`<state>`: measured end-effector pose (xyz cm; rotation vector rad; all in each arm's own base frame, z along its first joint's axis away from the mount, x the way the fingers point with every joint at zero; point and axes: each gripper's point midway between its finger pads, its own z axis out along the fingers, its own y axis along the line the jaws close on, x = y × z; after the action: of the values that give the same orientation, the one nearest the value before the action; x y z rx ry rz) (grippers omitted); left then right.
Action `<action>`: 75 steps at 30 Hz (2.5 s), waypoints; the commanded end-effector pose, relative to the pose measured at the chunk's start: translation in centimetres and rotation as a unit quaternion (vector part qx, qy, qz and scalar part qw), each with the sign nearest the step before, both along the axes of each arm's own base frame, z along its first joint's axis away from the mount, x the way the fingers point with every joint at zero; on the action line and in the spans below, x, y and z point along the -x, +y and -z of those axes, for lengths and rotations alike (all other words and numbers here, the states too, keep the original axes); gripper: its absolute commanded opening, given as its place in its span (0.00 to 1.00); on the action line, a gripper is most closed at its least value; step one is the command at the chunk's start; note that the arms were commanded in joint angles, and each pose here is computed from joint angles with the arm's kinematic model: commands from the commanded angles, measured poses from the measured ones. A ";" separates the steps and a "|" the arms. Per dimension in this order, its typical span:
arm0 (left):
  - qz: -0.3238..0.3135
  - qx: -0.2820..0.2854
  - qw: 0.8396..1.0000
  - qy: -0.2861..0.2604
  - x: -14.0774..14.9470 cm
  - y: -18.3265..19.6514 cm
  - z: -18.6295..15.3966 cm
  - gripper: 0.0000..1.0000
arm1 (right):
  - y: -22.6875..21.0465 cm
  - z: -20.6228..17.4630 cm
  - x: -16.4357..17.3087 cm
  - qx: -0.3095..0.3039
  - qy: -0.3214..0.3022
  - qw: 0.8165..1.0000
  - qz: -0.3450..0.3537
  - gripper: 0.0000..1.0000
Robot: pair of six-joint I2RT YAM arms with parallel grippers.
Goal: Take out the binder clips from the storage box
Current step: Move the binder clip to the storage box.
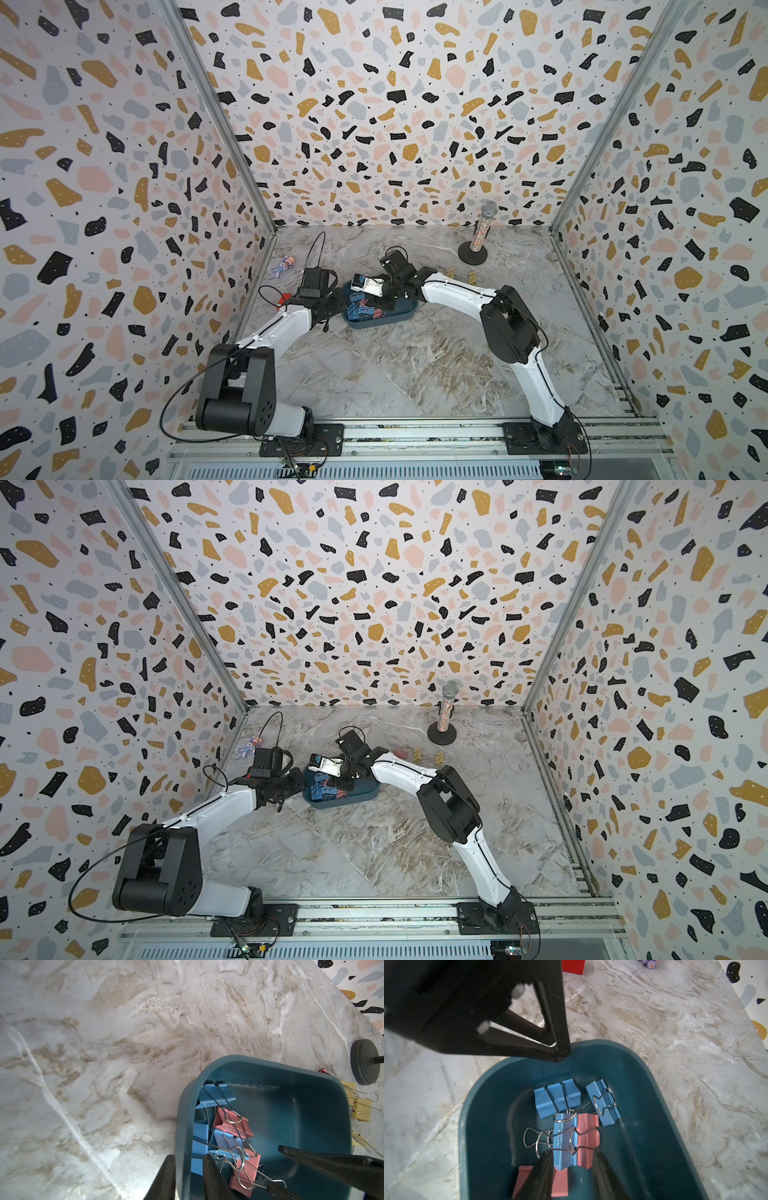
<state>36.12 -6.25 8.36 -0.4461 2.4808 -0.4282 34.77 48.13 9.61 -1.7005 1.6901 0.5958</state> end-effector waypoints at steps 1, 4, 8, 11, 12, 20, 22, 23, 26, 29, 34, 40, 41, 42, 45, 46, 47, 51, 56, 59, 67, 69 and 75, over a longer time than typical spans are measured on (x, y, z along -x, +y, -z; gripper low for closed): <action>-0.004 0.006 1.000 -0.003 -0.1 0.1 0.3 0.27 | 0.7 -1.5 -0.3 -0.010 -0.010 1.000 0.002 0.37; -0.003 0.007 1.000 -0.004 -0.2 0.1 0.2 0.27 | 0.8 -1.1 -0.3 -0.006 -0.010 1.000 0.000 0.37; -0.003 0.008 1.000 -0.002 -0.1 0.0 0.2 0.27 | 0.9 -0.6 -0.5 0.000 -0.008 1.000 0.001 0.37; -0.003 0.008 1.000 -0.004 -0.1 0.0 0.1 0.27 | 1.1 -0.2 -0.5 0.005 -0.006 1.000 0.001 0.37; -0.003 0.008 1.000 -0.004 -0.1 0.0 0.2 0.27 | 1.1 -0.1 -0.5 0.006 -0.006 1.000 0.001 0.37; -0.002 0.010 1.000 -0.006 -0.2 0.0 0.0 0.27 | 1.2 0.9 -0.5 0.019 -0.003 1.000 0.000 0.37; -0.002 0.010 1.000 -0.006 -0.2 0.0 0.0 0.27 | 1.3 1.2 -0.5 0.021 -0.002 1.000 0.000 0.36; -0.002 0.010 1.000 -0.006 -0.2 -0.1 0.0 0.27 | 1.3 1.3 -0.5 0.022 -0.002 1.000 0.000 0.35; -0.002 0.011 1.000 -0.007 -0.2 0.0 -0.1 0.27 | 1.3 1.5 -0.6 0.024 -0.003 1.000 0.002 0.32; -0.002 0.010 1.000 -0.006 -0.2 0.0 0.0 0.27 | 1.3 1.5 -0.8 0.025 -0.004 1.000 0.005 0.27; -0.002 0.010 1.000 -0.006 -0.1 -0.1 0.0 0.27 | 1.4 1.1 -1.0 0.020 -0.012 1.000 0.009 0.22; -0.003 0.010 1.000 -0.004 0.0 0.0 0.1 0.27 | 1.8 0.7 -1.3 0.011 -0.016 1.000 0.014 0.19; -0.003 0.010 1.000 -0.004 0.0 0.0 0.1 0.27 | 1.8 0.5 -1.4 0.008 -0.018 1.000 0.015 0.18; -0.003 0.010 1.000 -0.004 0.0 0.0 0.1 0.27 | 1.9 0.4 -1.4 0.005 -0.018 1.000 0.016 0.17; -0.002 0.010 1.000 -0.004 0.0 0.0 0.1 0.27 | 2.1 0.2 -1.6 0.000 -0.023 1.000 0.017 0.17; -0.002 0.009 1.000 -0.005 0.0 0.0 0.1 0.27 | 2.1 0.1 -1.7 -0.002 -0.024 1.000 0.018 0.16; -0.003 0.009 1.000 -0.004 0.1 0.0 0.1 0.27 | 2.1 0.1 -1.7 -0.002 -0.025 1.000 0.018 0.15; -0.003 0.009 1.000 -0.005 0.1 0.1 0.1 0.27 | 2.2 -0.2 -2.0 -0.003 -0.032 0.999 0.022 0.12; -0.003 0.008 1.000 -0.005 0.1 0.1 0.1 0.27 | 2.0 -0.6 -2.4 -0.001 -0.044 0.999 0.029 0.08; -0.003 0.007 1.000 -0.005 0.1 0.1 0.1 0.27 | 1.7 -0.9 -2.6 0.003 -0.055 0.998 0.034 0.05; -0.004 0.008 1.000 -0.005 0.1 0.1 0.1 0.27 | 0.0 -1.9 -3.4 0.011 -0.086 0.995 0.050 0.01; -0.004 0.008 1.000 -0.005 0.1 0.1 0.0 0.27 | -0.6 -2.4 -3.8 0.007 -0.089 0.994 0.057 0.01; -0.005 0.009 1.000 -0.002 0.3 0.1 0.2 0.27 | -1.6 -3.4 -4.1 -0.002 -0.088 0.994 0.063 0.00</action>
<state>36.05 -6.38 8.31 -0.4493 2.4826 -0.4420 38.21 46.84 8.21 -1.6409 1.7242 0.3872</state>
